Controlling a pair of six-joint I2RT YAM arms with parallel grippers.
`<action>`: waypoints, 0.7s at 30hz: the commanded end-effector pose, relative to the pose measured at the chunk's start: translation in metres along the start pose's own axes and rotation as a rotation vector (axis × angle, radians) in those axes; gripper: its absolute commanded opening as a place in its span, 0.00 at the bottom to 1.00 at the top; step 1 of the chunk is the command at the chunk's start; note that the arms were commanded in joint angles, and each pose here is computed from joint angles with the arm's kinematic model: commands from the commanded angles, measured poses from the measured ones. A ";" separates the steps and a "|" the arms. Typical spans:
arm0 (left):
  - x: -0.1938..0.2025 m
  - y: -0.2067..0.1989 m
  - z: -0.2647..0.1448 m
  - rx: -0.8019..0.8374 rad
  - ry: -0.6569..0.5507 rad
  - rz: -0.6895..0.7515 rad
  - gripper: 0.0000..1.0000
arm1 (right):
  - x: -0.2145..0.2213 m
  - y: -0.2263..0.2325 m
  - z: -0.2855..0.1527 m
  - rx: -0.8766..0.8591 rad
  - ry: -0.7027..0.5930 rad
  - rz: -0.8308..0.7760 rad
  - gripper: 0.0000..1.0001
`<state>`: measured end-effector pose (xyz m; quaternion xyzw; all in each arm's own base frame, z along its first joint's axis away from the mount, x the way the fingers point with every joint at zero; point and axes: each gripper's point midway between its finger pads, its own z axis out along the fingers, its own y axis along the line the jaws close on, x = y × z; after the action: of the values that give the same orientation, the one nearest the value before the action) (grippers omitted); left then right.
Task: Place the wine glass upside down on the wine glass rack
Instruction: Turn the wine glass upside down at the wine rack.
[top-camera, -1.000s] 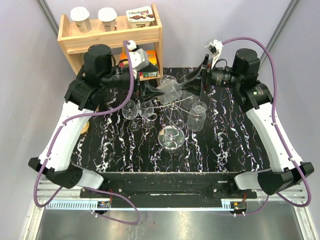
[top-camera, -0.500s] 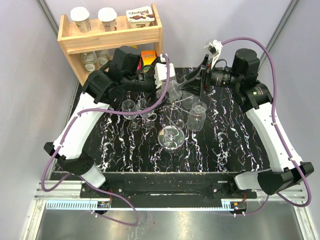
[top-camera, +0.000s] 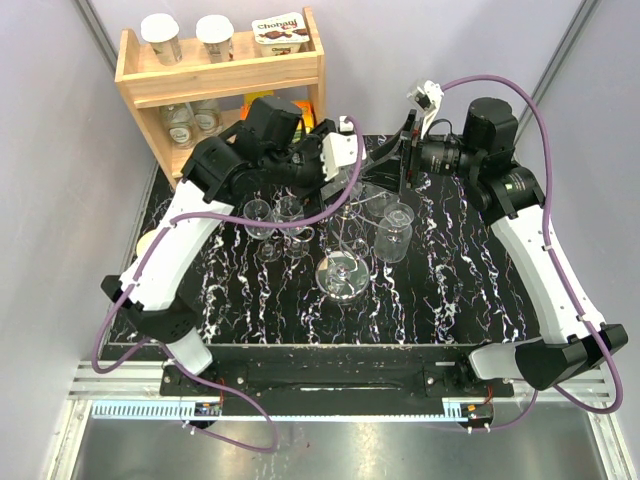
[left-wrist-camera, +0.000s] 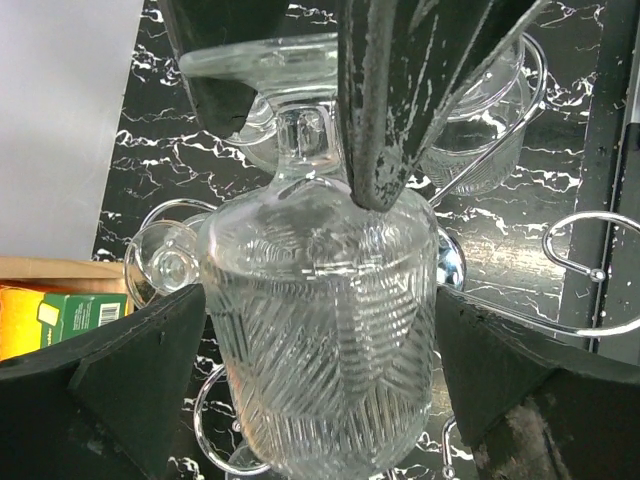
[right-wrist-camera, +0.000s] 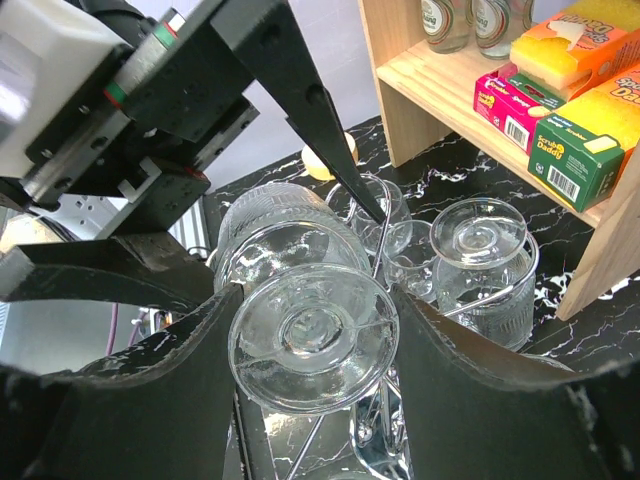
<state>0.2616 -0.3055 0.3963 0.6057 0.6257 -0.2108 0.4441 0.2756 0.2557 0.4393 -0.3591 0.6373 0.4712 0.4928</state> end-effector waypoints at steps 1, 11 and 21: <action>-0.008 0.006 -0.001 -0.036 -0.006 0.030 0.99 | -0.022 0.010 -0.005 0.005 -0.050 -0.079 0.00; -0.005 0.004 0.005 -0.019 0.009 0.021 0.82 | -0.021 0.011 -0.006 0.003 -0.048 -0.083 0.00; 0.000 0.003 0.004 -0.020 0.026 0.020 0.67 | -0.021 0.012 -0.007 0.004 -0.047 -0.088 0.00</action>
<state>0.2658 -0.3100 0.3807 0.6116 0.6378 -0.2003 0.4231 0.2766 0.2556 0.4370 -0.3608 0.6393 0.4657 0.4942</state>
